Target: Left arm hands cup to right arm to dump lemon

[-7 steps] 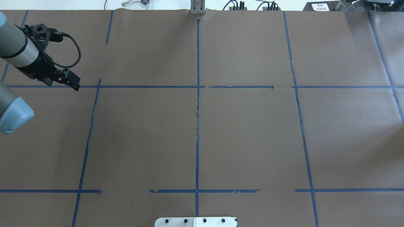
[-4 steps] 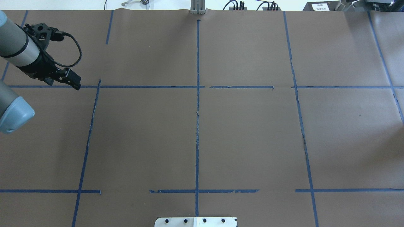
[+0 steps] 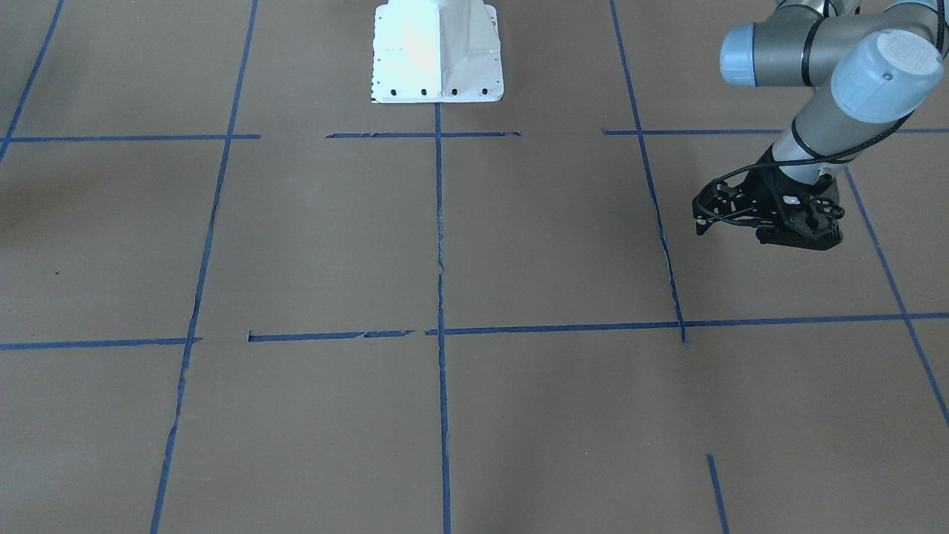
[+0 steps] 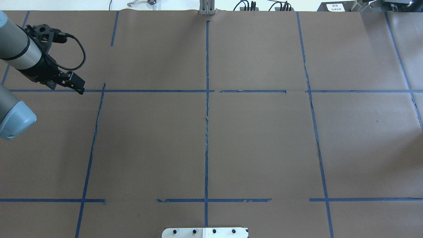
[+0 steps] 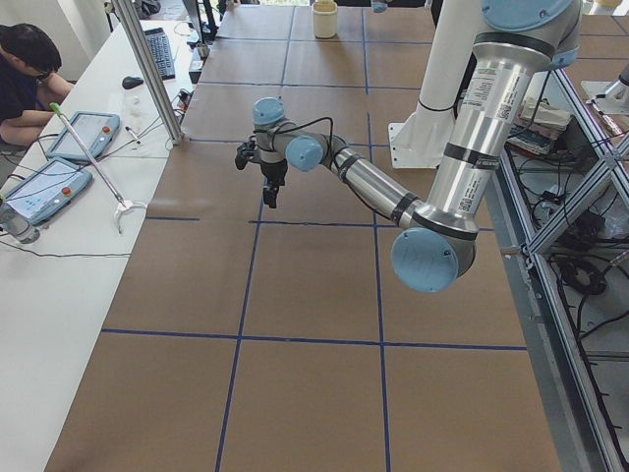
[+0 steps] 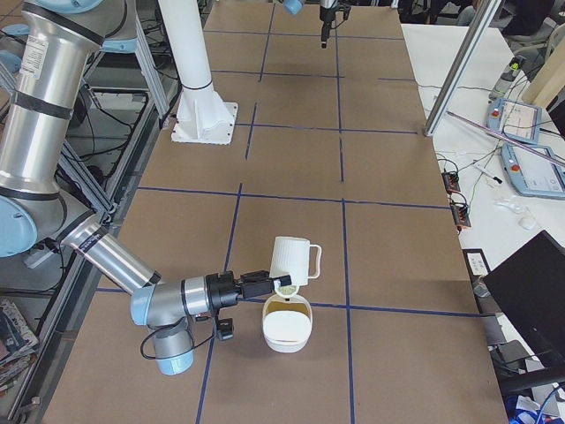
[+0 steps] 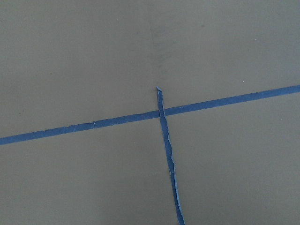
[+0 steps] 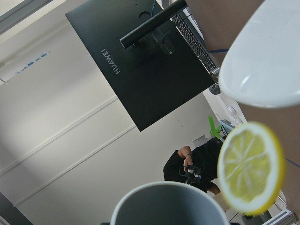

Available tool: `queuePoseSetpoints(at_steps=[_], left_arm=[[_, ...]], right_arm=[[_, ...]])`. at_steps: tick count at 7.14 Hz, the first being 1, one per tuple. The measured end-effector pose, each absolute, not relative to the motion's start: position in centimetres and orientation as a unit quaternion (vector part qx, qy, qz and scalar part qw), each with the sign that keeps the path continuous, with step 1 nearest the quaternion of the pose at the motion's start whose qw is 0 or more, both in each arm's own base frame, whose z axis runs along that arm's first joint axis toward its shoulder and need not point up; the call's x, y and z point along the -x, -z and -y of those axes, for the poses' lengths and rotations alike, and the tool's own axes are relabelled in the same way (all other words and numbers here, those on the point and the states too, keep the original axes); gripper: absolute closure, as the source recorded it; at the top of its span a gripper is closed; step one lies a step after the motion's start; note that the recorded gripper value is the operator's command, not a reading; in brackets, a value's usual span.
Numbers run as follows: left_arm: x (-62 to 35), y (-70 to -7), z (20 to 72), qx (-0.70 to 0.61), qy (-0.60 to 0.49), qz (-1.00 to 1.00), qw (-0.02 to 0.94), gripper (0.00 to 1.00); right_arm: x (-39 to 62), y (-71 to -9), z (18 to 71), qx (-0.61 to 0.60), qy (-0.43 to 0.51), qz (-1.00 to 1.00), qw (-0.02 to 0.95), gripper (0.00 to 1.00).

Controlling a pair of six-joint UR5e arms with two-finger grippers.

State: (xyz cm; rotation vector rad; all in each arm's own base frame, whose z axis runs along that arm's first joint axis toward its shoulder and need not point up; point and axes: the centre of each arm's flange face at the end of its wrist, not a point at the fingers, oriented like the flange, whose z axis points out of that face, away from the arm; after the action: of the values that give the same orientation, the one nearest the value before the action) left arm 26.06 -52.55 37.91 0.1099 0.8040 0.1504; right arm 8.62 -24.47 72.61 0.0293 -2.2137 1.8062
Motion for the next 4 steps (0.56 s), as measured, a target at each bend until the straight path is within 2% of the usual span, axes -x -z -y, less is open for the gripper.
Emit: queuePoseSetpoints(at_steps=[4], left_arm=[[-26.07, -37.93, 52.55, -0.053, -0.073, -0.391, 0.916, 0.00]], right_arm=[[-8.97, -72.65, 24.41, 0.008, -0.631, 0.767, 0.116, 0.93]])
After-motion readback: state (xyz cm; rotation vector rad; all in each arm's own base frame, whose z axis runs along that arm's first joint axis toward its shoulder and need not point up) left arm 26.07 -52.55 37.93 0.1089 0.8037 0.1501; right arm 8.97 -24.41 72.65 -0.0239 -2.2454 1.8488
